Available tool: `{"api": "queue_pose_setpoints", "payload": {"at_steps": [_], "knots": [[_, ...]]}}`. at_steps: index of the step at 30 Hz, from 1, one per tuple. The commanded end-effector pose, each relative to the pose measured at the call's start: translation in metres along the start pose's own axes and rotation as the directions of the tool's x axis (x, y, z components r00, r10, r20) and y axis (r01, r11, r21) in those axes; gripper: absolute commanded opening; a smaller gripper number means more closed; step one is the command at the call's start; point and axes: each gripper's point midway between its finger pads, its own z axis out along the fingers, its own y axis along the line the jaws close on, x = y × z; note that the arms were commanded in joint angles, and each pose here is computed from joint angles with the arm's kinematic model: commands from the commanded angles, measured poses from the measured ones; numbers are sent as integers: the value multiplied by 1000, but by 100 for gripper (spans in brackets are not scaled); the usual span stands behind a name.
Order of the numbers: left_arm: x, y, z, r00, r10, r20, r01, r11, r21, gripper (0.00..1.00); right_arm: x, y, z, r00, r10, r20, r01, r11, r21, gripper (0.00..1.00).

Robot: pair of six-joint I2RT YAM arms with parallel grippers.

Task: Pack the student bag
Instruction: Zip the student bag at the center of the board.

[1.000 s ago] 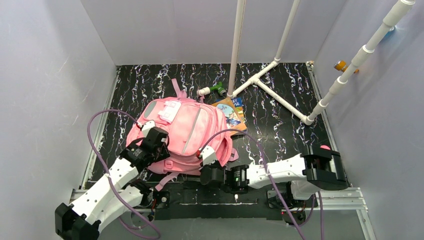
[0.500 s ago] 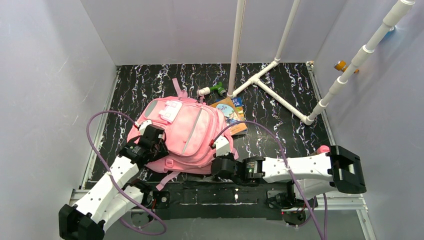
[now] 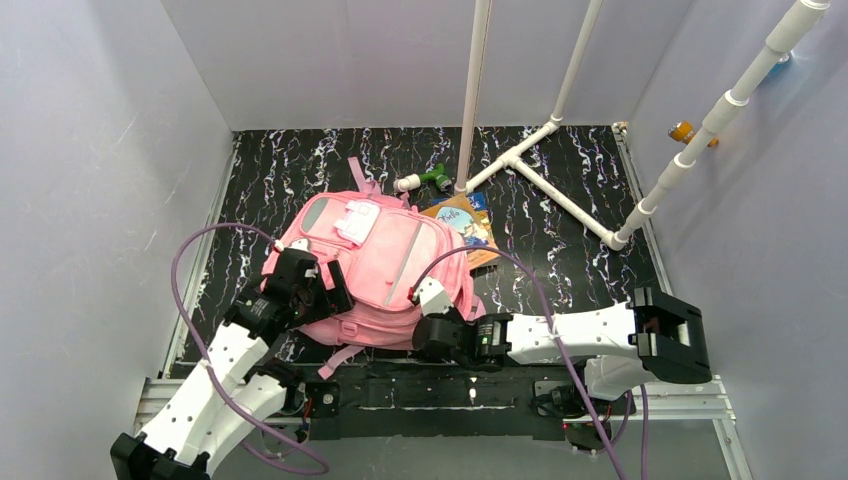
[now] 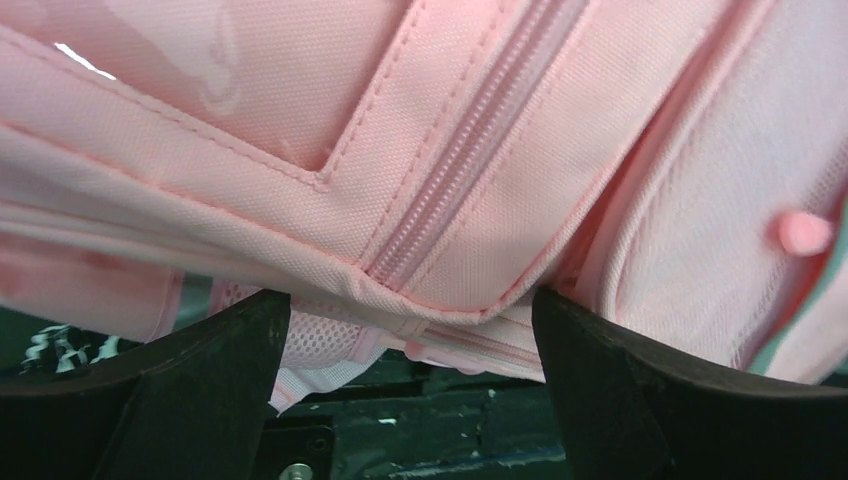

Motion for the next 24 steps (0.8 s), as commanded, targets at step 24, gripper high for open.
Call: {"api": "queue_pose_setpoints", "payload": {"at_steps": [24], "knots": [[47, -92, -58, 667, 737, 108, -745, 656, 120, 89, -56, 69, -24, 930, 366, -3, -290, 733, -616, 1]]}}
